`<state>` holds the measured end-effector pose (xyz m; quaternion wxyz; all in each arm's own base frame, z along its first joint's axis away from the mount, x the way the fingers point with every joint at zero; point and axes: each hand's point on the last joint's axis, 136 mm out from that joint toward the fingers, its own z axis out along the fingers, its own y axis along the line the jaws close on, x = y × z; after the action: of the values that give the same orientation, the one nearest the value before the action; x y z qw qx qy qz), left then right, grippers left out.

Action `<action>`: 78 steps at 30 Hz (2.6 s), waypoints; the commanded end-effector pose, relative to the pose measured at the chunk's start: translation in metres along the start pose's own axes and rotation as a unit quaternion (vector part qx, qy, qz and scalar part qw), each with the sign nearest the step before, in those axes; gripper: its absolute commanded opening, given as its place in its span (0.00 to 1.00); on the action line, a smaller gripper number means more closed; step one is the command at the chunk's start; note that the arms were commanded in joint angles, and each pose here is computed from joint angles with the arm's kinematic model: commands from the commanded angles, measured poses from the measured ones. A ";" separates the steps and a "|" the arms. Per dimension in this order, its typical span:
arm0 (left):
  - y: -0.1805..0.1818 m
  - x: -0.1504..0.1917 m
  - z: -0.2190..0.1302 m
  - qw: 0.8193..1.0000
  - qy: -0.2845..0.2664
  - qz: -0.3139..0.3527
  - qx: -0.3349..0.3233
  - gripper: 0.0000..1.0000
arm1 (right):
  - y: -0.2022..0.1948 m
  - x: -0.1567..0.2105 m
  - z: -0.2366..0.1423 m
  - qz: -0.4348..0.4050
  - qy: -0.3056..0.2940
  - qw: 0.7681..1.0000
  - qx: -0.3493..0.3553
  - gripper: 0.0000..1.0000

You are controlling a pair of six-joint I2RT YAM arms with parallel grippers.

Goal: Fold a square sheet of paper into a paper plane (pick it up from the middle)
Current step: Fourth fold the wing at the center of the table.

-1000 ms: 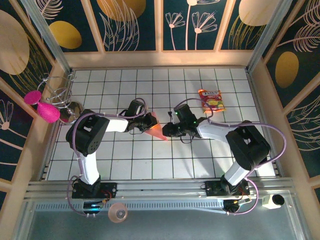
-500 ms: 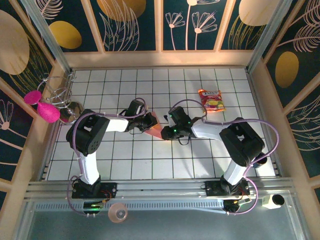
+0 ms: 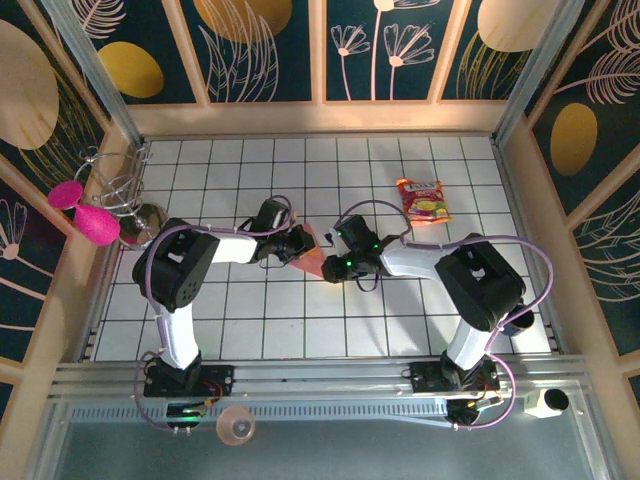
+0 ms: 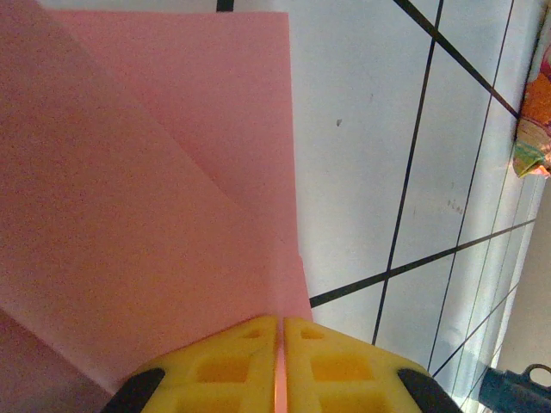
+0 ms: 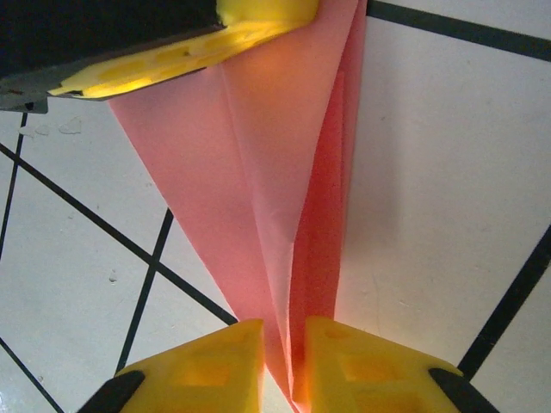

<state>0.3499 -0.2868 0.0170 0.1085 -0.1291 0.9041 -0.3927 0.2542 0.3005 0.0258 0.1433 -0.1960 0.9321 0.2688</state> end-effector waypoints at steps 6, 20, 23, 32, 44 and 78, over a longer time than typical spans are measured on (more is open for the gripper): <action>0.019 0.000 0.004 0.999 0.004 -0.004 -0.032 0.11 | -0.013 0.017 0.007 0.003 0.017 1.000 0.010 0.11; 0.015 -0.004 0.002 1.000 0.003 0.002 -0.028 0.11 | -0.009 0.017 0.002 0.025 0.020 0.998 -0.061 0.00; 0.007 -0.006 -0.002 1.000 0.000 0.008 -0.019 0.11 | -0.005 0.016 0.000 0.036 0.024 0.995 -0.091 0.00; -0.007 -0.013 -0.014 0.999 -0.020 0.028 -0.004 0.12 | -0.006 0.021 0.001 0.072 0.043 0.988 -0.130 0.00; 0.007 -0.011 -0.005 1.000 -0.012 0.016 -0.020 0.12 | -0.013 0.025 0.005 0.113 0.061 0.982 -0.138 0.00; 0.049 -0.007 -0.001 0.994 -0.009 -0.015 -0.106 0.11 | 0.020 -0.021 -0.006 0.008 -0.002 0.999 -0.050 0.06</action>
<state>0.3590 -0.2734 0.0141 0.1205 -0.1346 0.9171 -0.3553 0.2662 0.3150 0.0578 0.1464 -0.1834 0.9137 0.3319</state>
